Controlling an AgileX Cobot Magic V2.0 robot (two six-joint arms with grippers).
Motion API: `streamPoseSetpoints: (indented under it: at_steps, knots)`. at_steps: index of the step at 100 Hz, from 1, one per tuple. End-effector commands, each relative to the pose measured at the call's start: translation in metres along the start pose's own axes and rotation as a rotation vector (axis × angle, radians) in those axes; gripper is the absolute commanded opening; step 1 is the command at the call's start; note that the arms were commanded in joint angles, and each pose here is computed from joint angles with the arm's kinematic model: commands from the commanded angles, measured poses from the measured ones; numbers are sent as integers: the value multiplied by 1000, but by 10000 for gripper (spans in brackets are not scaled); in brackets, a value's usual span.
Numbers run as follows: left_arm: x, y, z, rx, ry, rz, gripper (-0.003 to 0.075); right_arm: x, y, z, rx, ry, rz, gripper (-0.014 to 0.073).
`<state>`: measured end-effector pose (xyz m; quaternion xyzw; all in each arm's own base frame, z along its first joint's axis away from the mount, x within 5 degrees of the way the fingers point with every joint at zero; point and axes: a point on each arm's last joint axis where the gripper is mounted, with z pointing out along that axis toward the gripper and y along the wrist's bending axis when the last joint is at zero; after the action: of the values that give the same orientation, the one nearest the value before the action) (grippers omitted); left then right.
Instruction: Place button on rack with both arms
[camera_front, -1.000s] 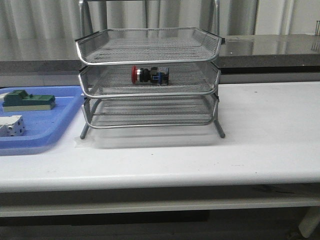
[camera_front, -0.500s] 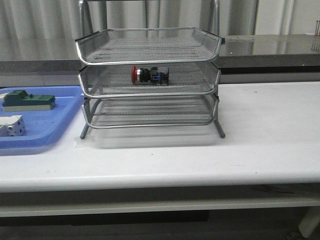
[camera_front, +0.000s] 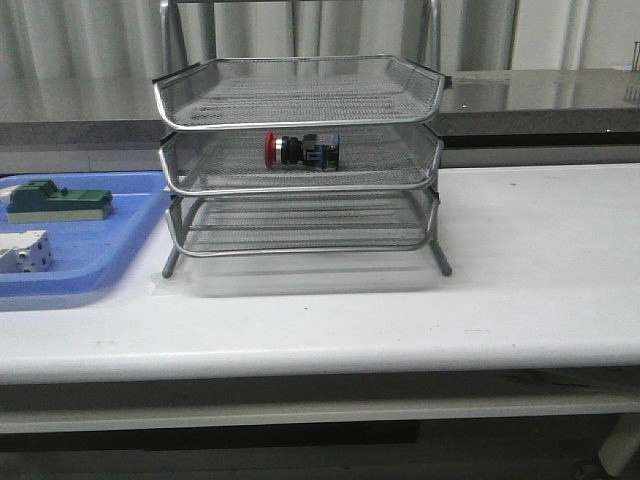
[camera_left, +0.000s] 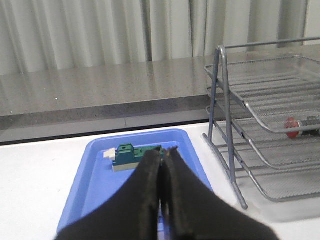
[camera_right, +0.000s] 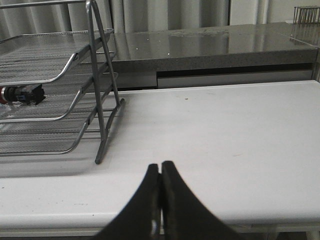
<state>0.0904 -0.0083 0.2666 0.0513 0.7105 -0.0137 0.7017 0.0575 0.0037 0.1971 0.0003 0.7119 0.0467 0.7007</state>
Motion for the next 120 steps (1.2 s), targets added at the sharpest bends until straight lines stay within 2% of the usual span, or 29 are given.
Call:
streamPoseSetpoints:
  at_steps: [1, 35, 57, 78, 120]
  knots:
    - [-6, 1, -3, -7, -76, -8, -20, -13, 1, 0, -3, -96, -15, -56]
    - [34, -2, -27, -2, -116, 42, -20, -13, 1, 0, -3, -96, -15, -56]
    - [56, -1, -36, -43, -85, -18, -20, -13, 1, 0, -3, -96, -15, -56]
    - [62, 3, -36, -107, -82, -17, -20, -13, 1, 0, -3, -94, -15, -56]
    - [69, 2, -35, -104, -79, -10, -20, -13, 1, 0, -3, -94, -15, -56]
